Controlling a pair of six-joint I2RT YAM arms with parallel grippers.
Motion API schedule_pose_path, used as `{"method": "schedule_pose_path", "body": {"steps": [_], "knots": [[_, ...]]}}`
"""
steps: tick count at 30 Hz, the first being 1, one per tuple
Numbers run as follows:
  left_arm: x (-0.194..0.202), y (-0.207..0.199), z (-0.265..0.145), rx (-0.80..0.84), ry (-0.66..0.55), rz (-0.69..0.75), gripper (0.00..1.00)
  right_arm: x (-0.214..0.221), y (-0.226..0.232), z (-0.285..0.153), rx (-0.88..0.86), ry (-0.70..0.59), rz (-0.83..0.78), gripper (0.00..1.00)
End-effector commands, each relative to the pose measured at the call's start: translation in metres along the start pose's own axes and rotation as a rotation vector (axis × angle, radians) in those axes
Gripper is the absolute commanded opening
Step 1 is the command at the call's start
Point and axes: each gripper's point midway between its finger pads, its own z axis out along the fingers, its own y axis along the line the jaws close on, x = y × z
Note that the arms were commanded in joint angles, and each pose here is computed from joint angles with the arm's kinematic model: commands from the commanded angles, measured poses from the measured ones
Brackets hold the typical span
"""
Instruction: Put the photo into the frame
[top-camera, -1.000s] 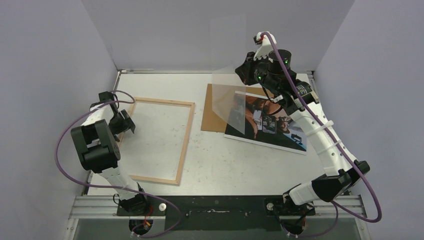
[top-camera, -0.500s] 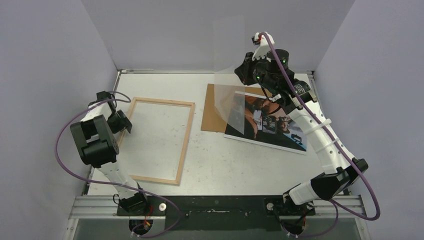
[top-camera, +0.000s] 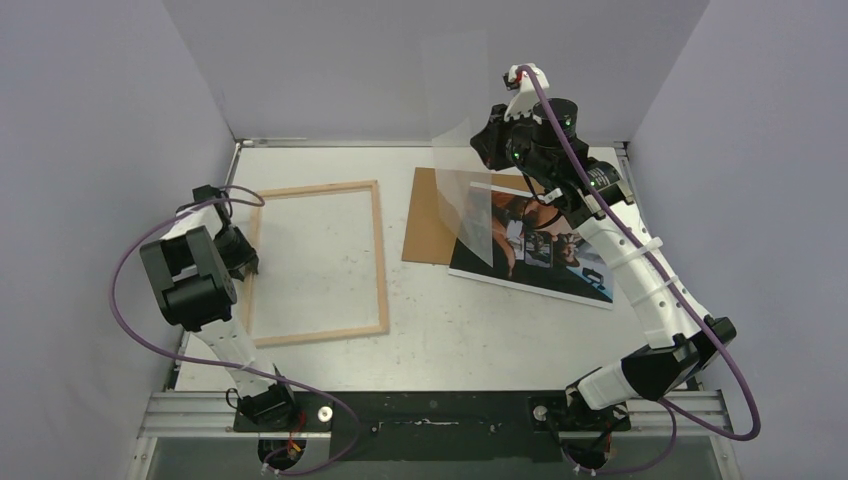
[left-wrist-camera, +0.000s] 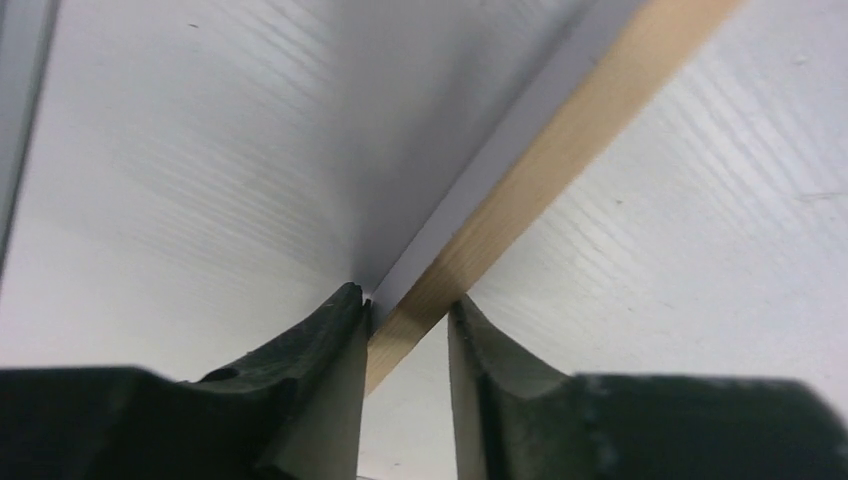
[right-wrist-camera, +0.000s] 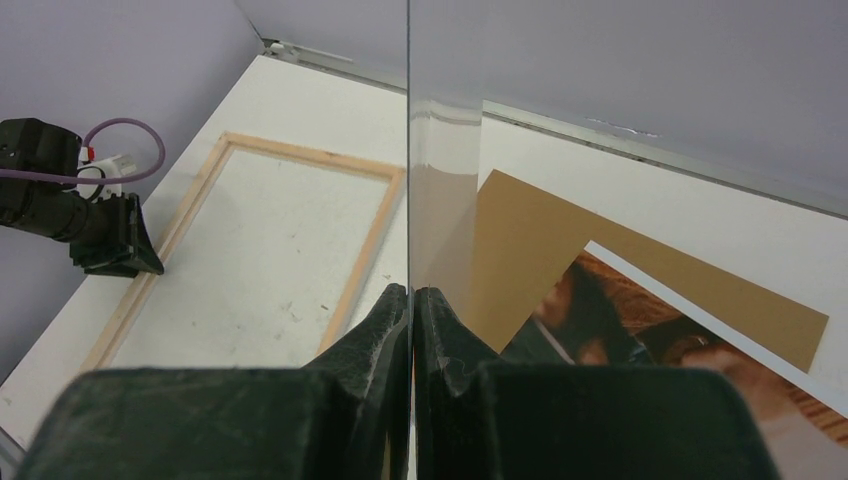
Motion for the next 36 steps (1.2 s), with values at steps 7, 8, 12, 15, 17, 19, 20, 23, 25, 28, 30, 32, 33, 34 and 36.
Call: {"method": "schedule_pose_path", "body": {"steps": [7, 8, 12, 15, 17, 19, 20, 23, 25, 28, 30, 32, 33, 34, 36], "knots": [[0.016, -0.058, -0.005, 0.166, 0.002, 0.077, 0.18, -0.040, 0.007, -0.011, -0.013, -0.124, 0.000, 0.00], [0.018, -0.066, -0.005, 0.178, -0.003, 0.127, 0.18, -0.040, 0.008, -0.011, -0.017, -0.125, 0.001, 0.00], [0.025, -0.077, -0.003, 0.116, -0.012, 0.317, 0.01, -0.041, 0.009, -0.013, -0.022, -0.126, 0.004, 0.00], [0.027, -0.074, -0.003, 0.096, -0.010, 0.378, 0.00, -0.041, 0.010, -0.014, -0.024, -0.125, 0.005, 0.00], [0.026, -0.074, -0.004, 0.106, -0.022, 0.408, 0.00, -0.041, 0.009, -0.015, -0.023, -0.125, 0.006, 0.00], [0.025, -0.076, -0.008, 0.134, -0.038, 0.436, 0.00, -0.040, 0.009, -0.016, -0.023, -0.124, 0.006, 0.00], [0.027, -0.081, -0.010, 0.167, -0.039, 0.451, 0.00, -0.040, 0.009, -0.015, -0.022, -0.124, 0.008, 0.00], [0.029, -0.090, -0.015, 0.226, -0.050, 0.478, 0.00, -0.039, 0.011, -0.015, -0.029, -0.120, 0.012, 0.00], [0.032, -0.096, -0.017, 0.258, -0.054, 0.500, 0.00, -0.039, 0.013, -0.015, -0.037, -0.120, 0.015, 0.00], [0.038, -0.104, -0.018, 0.280, -0.067, 0.567, 0.00, -0.038, 0.016, -0.015, -0.045, -0.118, 0.019, 0.00], [0.041, -0.106, -0.018, 0.272, -0.073, 0.605, 0.00, -0.038, 0.018, -0.015, -0.050, -0.118, 0.019, 0.00], [0.042, -0.107, -0.017, 0.273, -0.074, 0.612, 0.00, -0.037, 0.018, -0.015, -0.053, -0.117, 0.020, 0.00], [0.043, -0.108, -0.017, 0.278, -0.072, 0.616, 0.00, -0.037, 0.019, -0.015, -0.053, -0.118, 0.020, 0.00], [0.044, -0.110, -0.017, 0.287, -0.077, 0.625, 0.00, -0.037, 0.019, -0.015, -0.054, -0.117, 0.022, 0.00], [0.047, -0.115, -0.018, 0.302, -0.091, 0.651, 0.00, -0.036, 0.019, -0.014, -0.054, -0.114, 0.023, 0.00]]}}
